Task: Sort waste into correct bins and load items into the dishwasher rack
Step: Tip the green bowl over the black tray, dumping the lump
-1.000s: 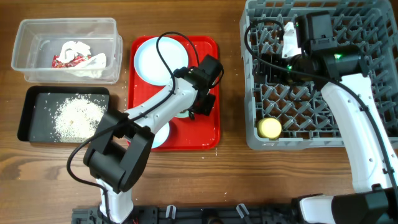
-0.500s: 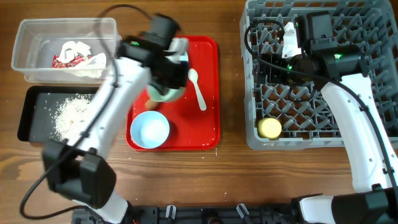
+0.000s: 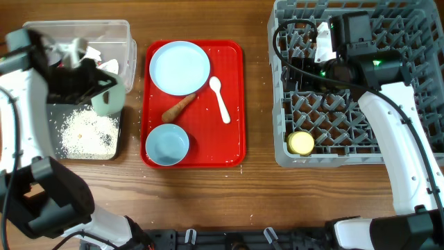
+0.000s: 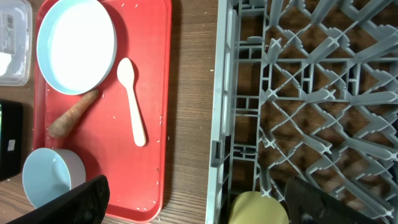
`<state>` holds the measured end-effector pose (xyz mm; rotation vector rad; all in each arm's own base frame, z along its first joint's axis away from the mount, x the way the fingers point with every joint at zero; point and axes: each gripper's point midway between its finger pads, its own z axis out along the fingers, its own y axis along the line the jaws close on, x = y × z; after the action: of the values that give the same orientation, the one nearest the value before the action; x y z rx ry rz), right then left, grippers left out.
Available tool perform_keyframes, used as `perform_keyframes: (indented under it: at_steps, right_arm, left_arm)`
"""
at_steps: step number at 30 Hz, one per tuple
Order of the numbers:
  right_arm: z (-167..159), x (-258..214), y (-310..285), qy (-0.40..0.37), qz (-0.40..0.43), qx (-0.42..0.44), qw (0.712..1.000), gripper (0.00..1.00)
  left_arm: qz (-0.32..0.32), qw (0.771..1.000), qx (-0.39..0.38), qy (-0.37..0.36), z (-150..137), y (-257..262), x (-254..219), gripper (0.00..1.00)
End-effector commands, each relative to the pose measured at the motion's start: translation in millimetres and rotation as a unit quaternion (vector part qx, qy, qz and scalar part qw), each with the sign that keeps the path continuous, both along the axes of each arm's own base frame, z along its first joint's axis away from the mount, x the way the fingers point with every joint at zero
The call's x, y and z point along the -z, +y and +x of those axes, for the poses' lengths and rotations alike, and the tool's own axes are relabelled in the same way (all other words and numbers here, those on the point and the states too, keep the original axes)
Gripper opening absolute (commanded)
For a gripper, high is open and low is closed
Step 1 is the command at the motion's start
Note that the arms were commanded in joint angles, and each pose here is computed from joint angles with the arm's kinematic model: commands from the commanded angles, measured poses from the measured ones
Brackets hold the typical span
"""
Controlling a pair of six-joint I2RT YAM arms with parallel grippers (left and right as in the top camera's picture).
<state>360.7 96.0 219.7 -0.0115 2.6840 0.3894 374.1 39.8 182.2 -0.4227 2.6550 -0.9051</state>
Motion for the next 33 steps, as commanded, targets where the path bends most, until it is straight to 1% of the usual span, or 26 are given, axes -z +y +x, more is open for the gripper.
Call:
perform_keyframes:
  at_steps: [1,5,6,8,9,11,14,16,18,21,25,33]
  right_arm:
    - [3.6,-5.9,1.9,-0.008,0.006,0.004,1.0,0.92]
    - [4.4,-6.3,2.0,-0.01,0.006,0.004,1.0,0.92]
    - [4.4,-6.3,2.0,-0.01,0.006,0.003,1.0,0.92]
    - [4.3,-6.3,2.1,-0.01,0.006,0.003,1.0,0.92]
    - [4.3,-6.2,2.0,-0.01,0.006,0.003,1.0,0.92]
    - [4.1,-6.1,1.9,-0.009,0.006,0.004,1.0,0.92]
    - [3.7,-5.9,1.9,-0.008,0.006,0.003,1.0,0.92]
    - [3.3,-5.7,1.8,-0.007,0.005,0.003,1.0,0.92]
    - [3.2,-5.6,1.8,-0.007,0.005,0.003,1.0,0.91]
    - [2.7,-5.3,1.7,-0.006,0.005,0.003,1.0,0.92]
    - [1.9,-4.9,1.6,-0.004,0.005,0.003,1.0,0.92]
    - [2.5,-5.2,1.6,-0.006,0.005,0.003,1.0,0.92]
  left_arm:
    - [-0.115,0.991,-0.018,-0.064,-6.7,19.8,-2.6,0.04]
    - [-0.204,0.972,-0.08,-0.083,-13.7,50.7,4.8,0.04]
    - [-0.23,0.964,-0.095,-0.089,-15.1,57.2,4.8,0.04]
    - [-0.297,0.94,-0.127,-0.11,-18.3,70.4,0.1,0.04]
    - [-0.318,0.931,-0.136,-0.116,-19.1,74.0,-2.6,0.04]
    - [-0.352,0.915,-0.151,-0.125,-20.5,80.3,-6.8,0.04]
    - [-0.384,0.899,-0.168,-0.129,-22.3,86.7,-13.8,0.04]
    - [-0.413,0.885,-0.181,-0.117,-22.3,87.9,-19.8,0.04]
    - [-0.432,0.874,-0.184,-0.122,-21.5,88.5,-26.6,0.04]
    - [-0.44,0.871,-0.189,-0.112,-21.6,88.4,-26.9,0.04]
    - [-0.422,0.88,-0.192,-0.105,-22.9,91.0,-19.3,0.04]
    - [-0.41,0.887,-0.191,-0.089,-23.9,86.0,-14.5,0.04]
